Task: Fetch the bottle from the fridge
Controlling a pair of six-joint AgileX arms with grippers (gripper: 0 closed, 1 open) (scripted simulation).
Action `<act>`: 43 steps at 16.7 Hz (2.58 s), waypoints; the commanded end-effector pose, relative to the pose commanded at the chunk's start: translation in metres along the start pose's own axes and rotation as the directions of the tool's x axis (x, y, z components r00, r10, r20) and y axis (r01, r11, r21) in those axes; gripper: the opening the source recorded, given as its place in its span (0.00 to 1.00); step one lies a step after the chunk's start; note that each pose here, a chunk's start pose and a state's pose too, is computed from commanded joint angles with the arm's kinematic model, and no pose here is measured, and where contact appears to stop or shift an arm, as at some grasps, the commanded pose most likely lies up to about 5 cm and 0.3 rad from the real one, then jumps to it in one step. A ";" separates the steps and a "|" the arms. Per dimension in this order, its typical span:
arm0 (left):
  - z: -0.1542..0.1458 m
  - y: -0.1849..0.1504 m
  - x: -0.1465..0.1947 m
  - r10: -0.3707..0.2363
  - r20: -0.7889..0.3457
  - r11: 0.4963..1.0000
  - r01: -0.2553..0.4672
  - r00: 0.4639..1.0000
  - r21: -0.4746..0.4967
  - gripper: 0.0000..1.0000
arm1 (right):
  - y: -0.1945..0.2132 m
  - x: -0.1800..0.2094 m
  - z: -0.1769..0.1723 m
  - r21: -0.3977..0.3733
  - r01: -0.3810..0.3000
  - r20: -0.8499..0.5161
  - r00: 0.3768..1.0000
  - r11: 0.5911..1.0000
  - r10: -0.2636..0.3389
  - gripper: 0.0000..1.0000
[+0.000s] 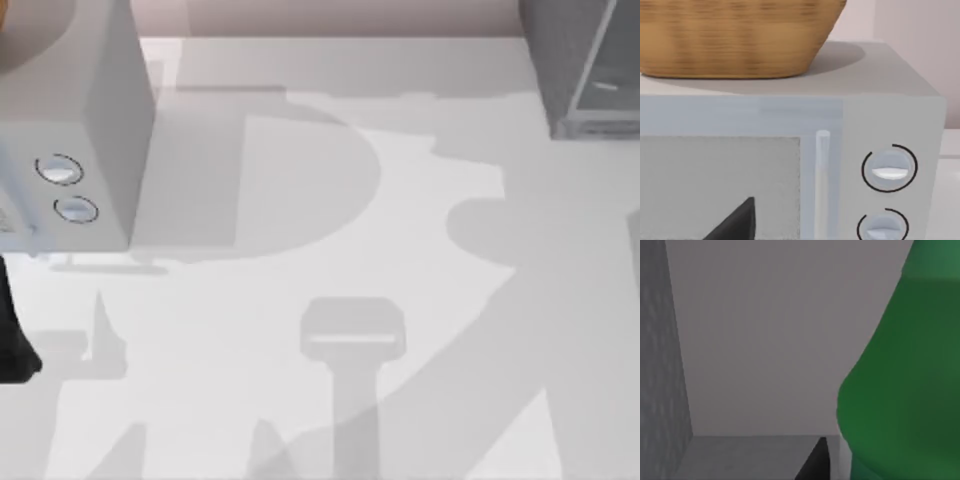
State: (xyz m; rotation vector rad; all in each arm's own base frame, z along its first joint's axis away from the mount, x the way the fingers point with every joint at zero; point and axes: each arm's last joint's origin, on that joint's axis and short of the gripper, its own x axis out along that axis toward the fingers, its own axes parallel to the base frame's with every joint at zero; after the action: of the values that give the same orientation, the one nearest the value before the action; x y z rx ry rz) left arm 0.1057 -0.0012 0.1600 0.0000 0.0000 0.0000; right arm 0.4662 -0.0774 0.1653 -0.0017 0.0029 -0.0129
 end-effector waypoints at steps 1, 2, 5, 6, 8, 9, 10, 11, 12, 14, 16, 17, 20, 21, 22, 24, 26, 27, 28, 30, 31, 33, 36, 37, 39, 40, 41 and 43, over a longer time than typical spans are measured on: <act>0.000 0.000 0.000 0.000 0.000 1.000 0.000 1.000 0.000 1.00 | 0.000 0.000 0.003 -0.001 0.000 0.004 1.000 1.000 0.000 0.00; 0.000 0.000 0.000 0.000 0.000 1.000 0.000 1.000 0.000 1.00 | 0.000 0.000 0.003 -0.001 0.000 0.004 1.000 1.000 0.000 0.00; 0.000 0.000 0.000 0.000 0.000 1.000 0.000 1.000 0.000 1.00 | 0.000 -0.001 0.000 0.002 -0.001 -0.001 1.000 1.000 0.001 0.00; 0.000 0.000 0.000 0.000 0.000 1.000 0.000 1.000 0.000 1.00 | 0.000 -0.003 0.002 0.001 -0.003 0.002 1.000 1.000 0.003 0.00; 0.000 0.000 0.000 0.000 0.000 1.000 0.000 1.000 0.000 1.00 | 0.001 -0.015 0.005 0.000 -0.006 0.008 1.000 1.000 0.006 0.00; 0.000 0.000 0.000 0.000 0.000 1.000 0.000 1.000 0.000 1.00 | 0.000 -0.023 0.006 -0.001 -0.007 0.010 1.000 1.000 0.007 0.00; 0.000 0.000 0.000 0.000 0.000 1.000 0.000 1.000 0.000 1.00 | 0.000 -0.033 0.005 0.000 -0.006 0.009 1.000 1.000 0.006 0.00; 0.000 0.000 0.000 0.000 0.000 1.000 0.000 1.000 0.000 1.00 | 0.000 -0.044 0.004 0.001 -0.005 0.004 1.000 1.000 0.005 0.00; 0.000 0.000 0.000 0.000 0.000 1.000 0.000 1.000 0.000 1.00 | 0.000 -0.056 0.002 0.002 -0.004 -0.003 1.000 1.000 0.004 0.00; 0.000 0.000 0.000 0.000 0.000 1.000 0.000 1.000 0.000 1.00 | 0.000 -0.079 -0.001 0.004 -0.002 -0.013 1.000 1.000 0.002 0.00; 0.000 0.000 0.000 0.000 0.000 1.000 0.000 1.000 0.000 1.00 | 0.000 -0.094 -0.001 0.003 -0.001 -0.008 1.000 1.000 0.001 0.00; 0.000 0.000 0.000 0.000 0.000 1.000 0.000 1.000 0.000 1.00 | 0.000 -0.098 0.000 0.002 -0.001 -0.004 1.000 1.000 0.001 0.00; 0.000 0.000 0.000 0.000 0.000 1.000 0.000 1.000 0.000 1.00 | 0.000 -0.100 0.000 0.002 -0.001 -0.002 1.000 1.000 0.001 0.00; 0.000 0.000 0.000 0.000 0.000 1.000 0.000 1.000 0.000 1.00 | 0.002 -0.099 -0.002 0.005 -0.006 -0.007 1.000 1.000 0.006 0.00; 0.000 0.000 0.000 0.000 0.000 1.000 0.000 1.000 0.000 1.00 | 0.002 -0.099 -0.002 0.005 -0.006 -0.007 1.000 1.000 0.006 0.00; 0.000 0.000 0.000 0.000 0.000 1.000 0.000 1.000 0.000 1.00 | 0.004 -0.102 0.002 0.005 -0.008 -0.010 1.000 1.000 0.008 0.00; 0.000 0.000 0.000 0.000 0.000 1.000 0.000 1.000 0.000 1.00 | 0.009 -0.111 0.013 0.003 -0.011 -0.011 1.000 1.000 0.011 0.00; 0.000 0.000 0.000 0.000 0.000 1.000 0.000 1.000 0.000 1.00 | 0.013 -0.118 0.020 0.002 -0.012 -0.010 1.000 1.000 0.012 0.00; 0.000 0.000 0.000 0.000 0.000 1.000 0.000 1.000 0.000 1.00 | 0.016 -0.127 0.029 0.001 -0.012 -0.008 1.000 1.000 0.012 0.00; 0.000 0.000 0.000 0.000 0.000 1.000 0.000 1.000 0.000 1.00 | 0.025 -0.150 0.048 -0.002 -0.012 -0.002 1.000 1.000 0.012 0.00; 0.000 0.000 0.000 0.000 0.000 1.000 0.000 1.000 0.000 1.00 | 0.030 -0.165 0.057 -0.003 -0.012 0.002 1.000 1.000 0.012 0.00; 0.000 0.000 0.000 0.000 0.000 1.000 0.000 1.000 0.000 1.00 | 0.040 -0.199 0.071 -0.004 -0.010 0.009 1.000 1.000 0.010 0.00; 0.000 0.000 0.000 0.000 0.000 1.000 0.000 1.000 0.000 1.00 | 0.053 -0.256 0.078 -0.003 -0.009 0.020 1.000 1.000 0.009 0.00; 0.000 0.000 0.000 0.000 0.000 1.000 0.000 1.000 0.000 1.00 | 0.057 -0.274 0.075 -0.003 -0.008 0.023 1.000 1.000 0.008 0.00; 0.000 0.000 0.000 0.000 0.000 1.000 0.000 1.000 0.000 1.00 | 0.062 -0.307 0.064 -0.001 -0.008 0.027 1.000 1.000 0.008 0.00; 0.000 0.000 0.000 0.000 0.000 1.000 0.000 1.000 0.000 1.00 | 0.064 -0.320 0.056 0.000 -0.008 0.028 1.000 1.000 0.008 0.00; 0.000 0.000 0.000 0.000 0.000 1.000 0.000 1.000 0.000 1.00 | 0.066 -0.331 0.047 0.001 -0.009 0.029 1.000 1.000 0.009 0.00; 0.000 0.000 0.000 0.000 0.000 1.000 0.000 1.000 0.000 1.00 | 0.068 -0.347 0.028 0.002 -0.010 0.025 1.000 1.000 0.009 0.00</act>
State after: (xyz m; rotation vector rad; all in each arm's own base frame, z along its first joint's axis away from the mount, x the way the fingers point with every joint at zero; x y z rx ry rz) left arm 0.1057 -0.0012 0.1600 0.0000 0.0000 0.0000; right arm 0.1201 -0.0045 0.1946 0.0007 -0.0217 -0.0034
